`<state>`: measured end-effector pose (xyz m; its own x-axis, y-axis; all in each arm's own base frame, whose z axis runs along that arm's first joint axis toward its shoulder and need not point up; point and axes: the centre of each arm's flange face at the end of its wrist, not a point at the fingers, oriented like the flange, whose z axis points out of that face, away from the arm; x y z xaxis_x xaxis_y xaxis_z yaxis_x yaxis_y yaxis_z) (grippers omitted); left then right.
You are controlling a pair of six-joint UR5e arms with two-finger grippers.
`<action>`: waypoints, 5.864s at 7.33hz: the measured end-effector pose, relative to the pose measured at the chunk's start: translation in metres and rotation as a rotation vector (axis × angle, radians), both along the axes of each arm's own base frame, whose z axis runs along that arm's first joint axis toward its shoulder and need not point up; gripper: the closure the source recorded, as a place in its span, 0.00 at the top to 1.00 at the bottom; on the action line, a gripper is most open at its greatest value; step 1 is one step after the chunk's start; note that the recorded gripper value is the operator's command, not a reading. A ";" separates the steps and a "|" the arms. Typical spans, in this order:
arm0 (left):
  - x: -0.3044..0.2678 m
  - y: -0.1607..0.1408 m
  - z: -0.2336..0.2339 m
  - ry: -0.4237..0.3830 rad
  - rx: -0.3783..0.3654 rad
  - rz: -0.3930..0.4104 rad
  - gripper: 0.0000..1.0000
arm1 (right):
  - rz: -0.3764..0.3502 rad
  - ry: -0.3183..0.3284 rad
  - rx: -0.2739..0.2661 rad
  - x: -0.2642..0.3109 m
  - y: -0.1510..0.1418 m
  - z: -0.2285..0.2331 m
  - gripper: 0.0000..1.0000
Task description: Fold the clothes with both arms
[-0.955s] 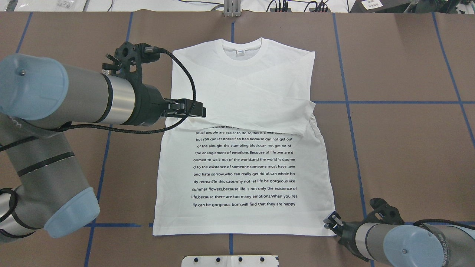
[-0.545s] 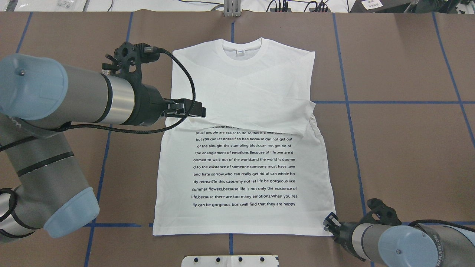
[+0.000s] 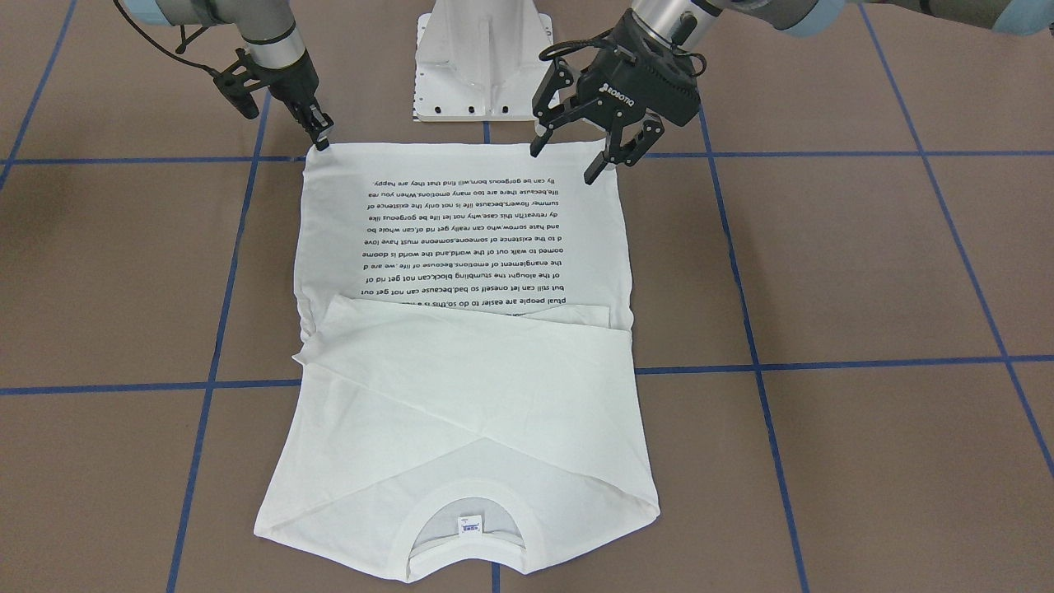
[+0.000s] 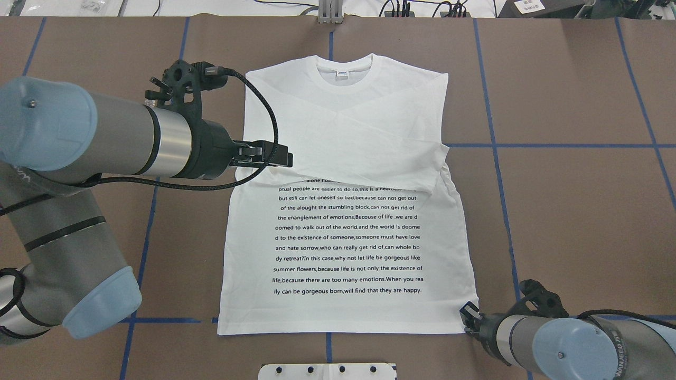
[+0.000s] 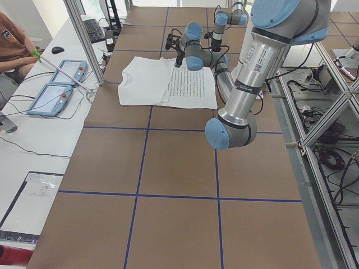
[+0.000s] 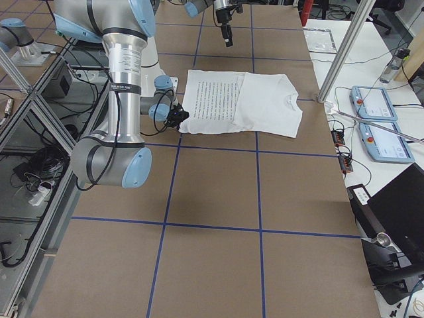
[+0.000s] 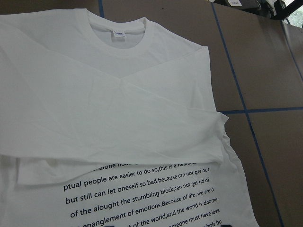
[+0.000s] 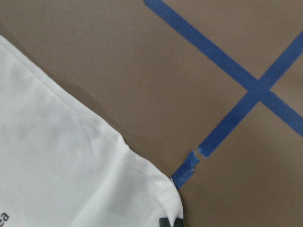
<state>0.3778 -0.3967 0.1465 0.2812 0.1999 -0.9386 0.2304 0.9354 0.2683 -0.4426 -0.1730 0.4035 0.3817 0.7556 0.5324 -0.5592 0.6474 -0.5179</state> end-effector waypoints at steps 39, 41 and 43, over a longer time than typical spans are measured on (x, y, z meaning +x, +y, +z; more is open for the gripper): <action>0.008 0.136 0.091 -0.109 -0.450 0.090 0.00 | 0.105 -0.136 0.080 0.095 -0.059 -0.092 0.00; 0.015 0.054 0.077 -0.093 -0.372 -0.026 0.00 | 0.114 -0.076 0.177 0.095 -0.135 -0.090 0.00; 0.020 -0.016 0.080 -0.128 -0.308 -0.102 0.00 | 0.109 -0.035 0.197 0.095 -0.220 -0.092 0.00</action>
